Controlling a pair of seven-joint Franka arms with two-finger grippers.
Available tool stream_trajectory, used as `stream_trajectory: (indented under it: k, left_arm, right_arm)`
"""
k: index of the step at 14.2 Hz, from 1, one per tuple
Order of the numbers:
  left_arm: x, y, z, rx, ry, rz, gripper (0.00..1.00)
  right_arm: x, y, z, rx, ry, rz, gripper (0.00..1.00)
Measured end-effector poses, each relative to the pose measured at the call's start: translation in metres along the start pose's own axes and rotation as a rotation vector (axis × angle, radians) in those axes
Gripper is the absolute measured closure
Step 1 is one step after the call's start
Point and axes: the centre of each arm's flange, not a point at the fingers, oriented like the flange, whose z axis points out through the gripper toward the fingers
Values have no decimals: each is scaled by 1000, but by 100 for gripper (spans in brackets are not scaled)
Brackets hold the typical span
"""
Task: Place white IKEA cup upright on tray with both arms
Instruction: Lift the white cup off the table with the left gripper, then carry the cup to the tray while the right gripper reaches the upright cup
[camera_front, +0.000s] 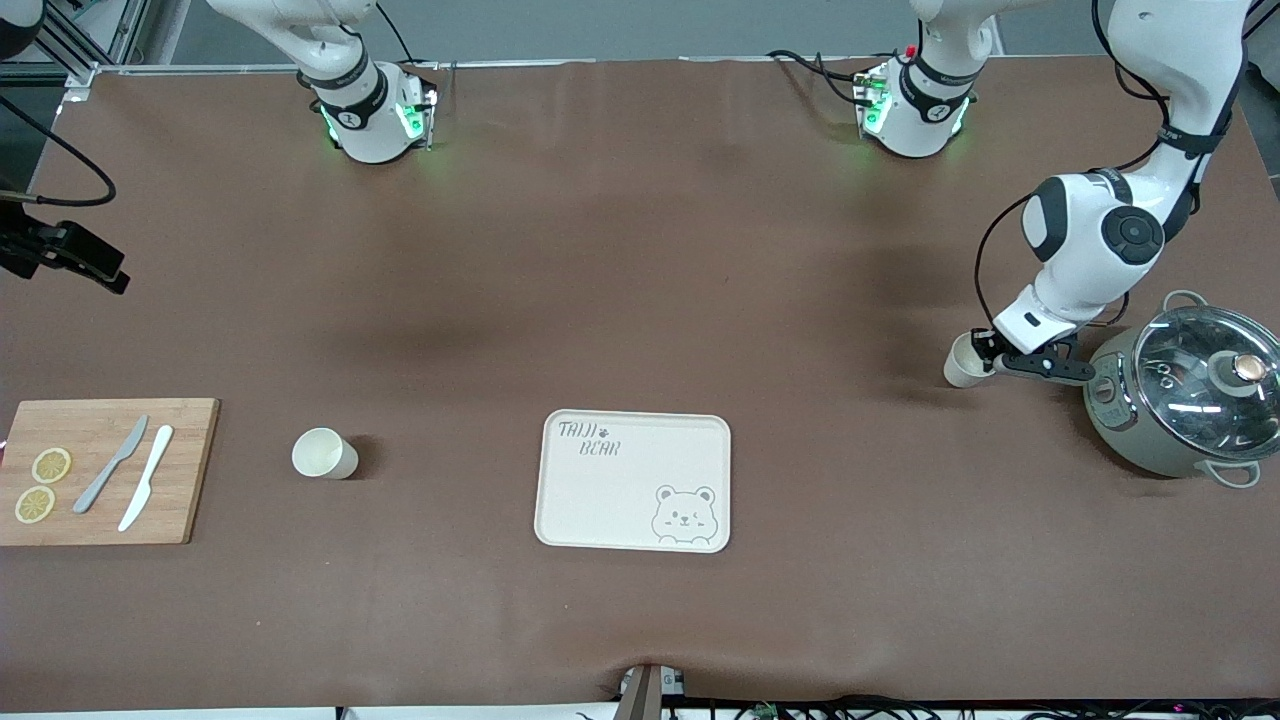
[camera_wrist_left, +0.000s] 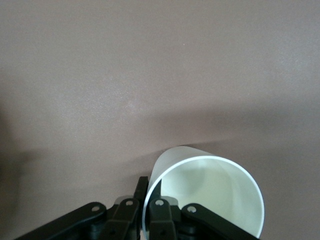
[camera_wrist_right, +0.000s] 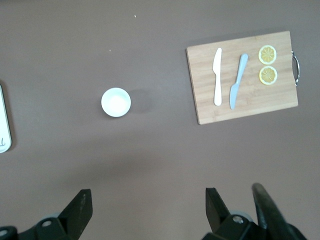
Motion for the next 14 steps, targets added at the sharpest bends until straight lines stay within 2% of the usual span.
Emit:
stream_trajectory:
  k: [2, 4, 6, 9, 14]
  left_arm:
    - [1, 0, -1, 1, 4, -2, 96]
    - [8, 5, -7, 2, 24, -17, 96]
    - [22, 20, -20, -2, 41, -34, 96]
    - [55, 51, -53, -14, -1, -53, 96]
    - [113, 105, -119, -29, -44, -92, 96]
  right_arm:
    - [12, -5, 15, 51, 19, 7, 0]
    - [22, -8, 35, 65, 32, 9, 0]
    - [32, -11, 61, 64, 21, 8, 0]
    - [46, -16, 110, 64, 31, 4, 0]
    - [44, -28, 200, 69, 61, -12, 0]
